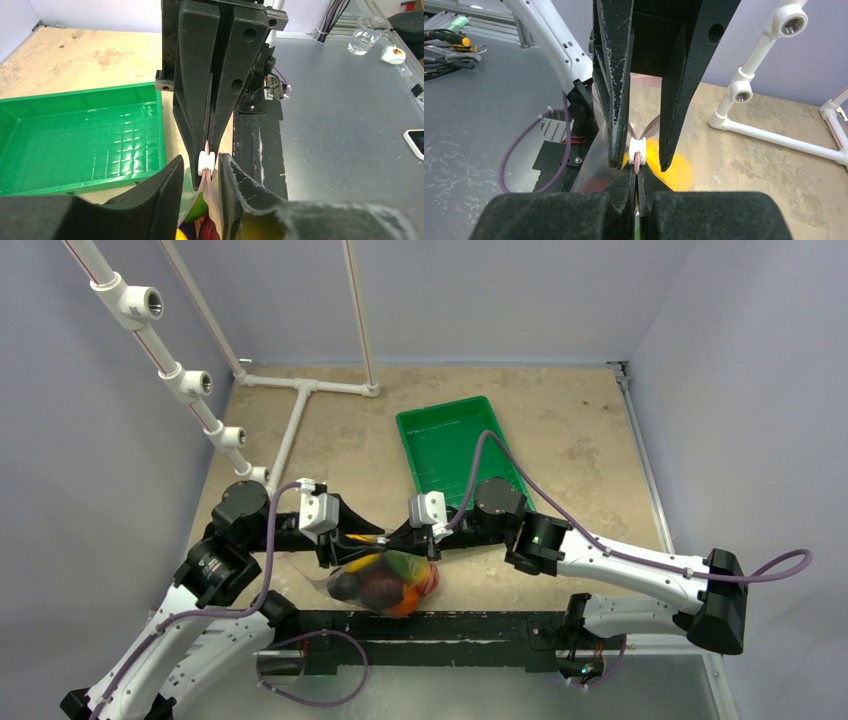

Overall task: Place the food in the zip-top bag and seal the zipper
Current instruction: Zip the zipper food storage bag at the center of the board.

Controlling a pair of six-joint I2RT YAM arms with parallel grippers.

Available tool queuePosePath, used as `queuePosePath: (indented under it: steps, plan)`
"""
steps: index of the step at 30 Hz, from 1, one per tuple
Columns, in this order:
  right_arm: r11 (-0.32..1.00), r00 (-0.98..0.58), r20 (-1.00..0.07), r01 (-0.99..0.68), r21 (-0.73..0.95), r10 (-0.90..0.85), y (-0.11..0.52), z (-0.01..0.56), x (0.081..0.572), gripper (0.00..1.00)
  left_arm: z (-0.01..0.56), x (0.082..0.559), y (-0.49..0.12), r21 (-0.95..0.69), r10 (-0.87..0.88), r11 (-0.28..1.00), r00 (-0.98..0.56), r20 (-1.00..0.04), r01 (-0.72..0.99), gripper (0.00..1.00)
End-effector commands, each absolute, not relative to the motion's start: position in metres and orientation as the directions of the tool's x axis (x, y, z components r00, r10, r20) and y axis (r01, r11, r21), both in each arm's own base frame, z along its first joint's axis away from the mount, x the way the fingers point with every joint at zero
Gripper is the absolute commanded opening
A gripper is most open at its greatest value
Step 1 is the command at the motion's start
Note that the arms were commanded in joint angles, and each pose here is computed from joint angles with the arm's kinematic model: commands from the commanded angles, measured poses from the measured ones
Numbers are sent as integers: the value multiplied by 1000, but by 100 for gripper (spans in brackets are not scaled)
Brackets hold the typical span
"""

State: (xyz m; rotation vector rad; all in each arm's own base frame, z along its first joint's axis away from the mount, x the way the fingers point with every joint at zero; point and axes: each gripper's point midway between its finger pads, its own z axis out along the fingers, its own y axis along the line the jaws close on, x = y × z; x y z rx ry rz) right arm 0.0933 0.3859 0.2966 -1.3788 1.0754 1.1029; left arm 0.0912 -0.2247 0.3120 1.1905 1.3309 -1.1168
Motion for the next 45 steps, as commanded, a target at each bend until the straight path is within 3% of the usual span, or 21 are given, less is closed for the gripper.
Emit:
queuePosePath:
  steps: [1, 7, 22, 30, 37, 45]
  plan:
    - [-75, 201, -979, -976, -202, 26, 383, 315, 89, 0, 314, 91, -225, -25, 74, 90, -32, -997, 996, 25]
    - [-62, 194, -981, -979, -195, 30, 382, 314, 90, 0, 318, 87, -224, -19, 65, 82, -24, -998, 996, 0]
    - [292, 109, -977, -955, -51, 186, 351, 350, 134, 0, 324, 89, -207, -9, 62, 203, -22, -998, 979, 0]
    - [256, 145, -974, -962, -98, 172, 356, 351, 129, 0, 322, 94, -209, -53, 71, 221, -70, -995, 974, 0]
    - [191, 162, -970, -973, -127, 181, 341, 368, 110, 32, 325, 92, -212, -43, 67, 194, -57, -996, 980, 0]
    - [219, 165, -964, -968, -119, 207, 328, 380, 109, 50, 338, 91, -215, -16, 31, 170, -22, -999, 985, 0]
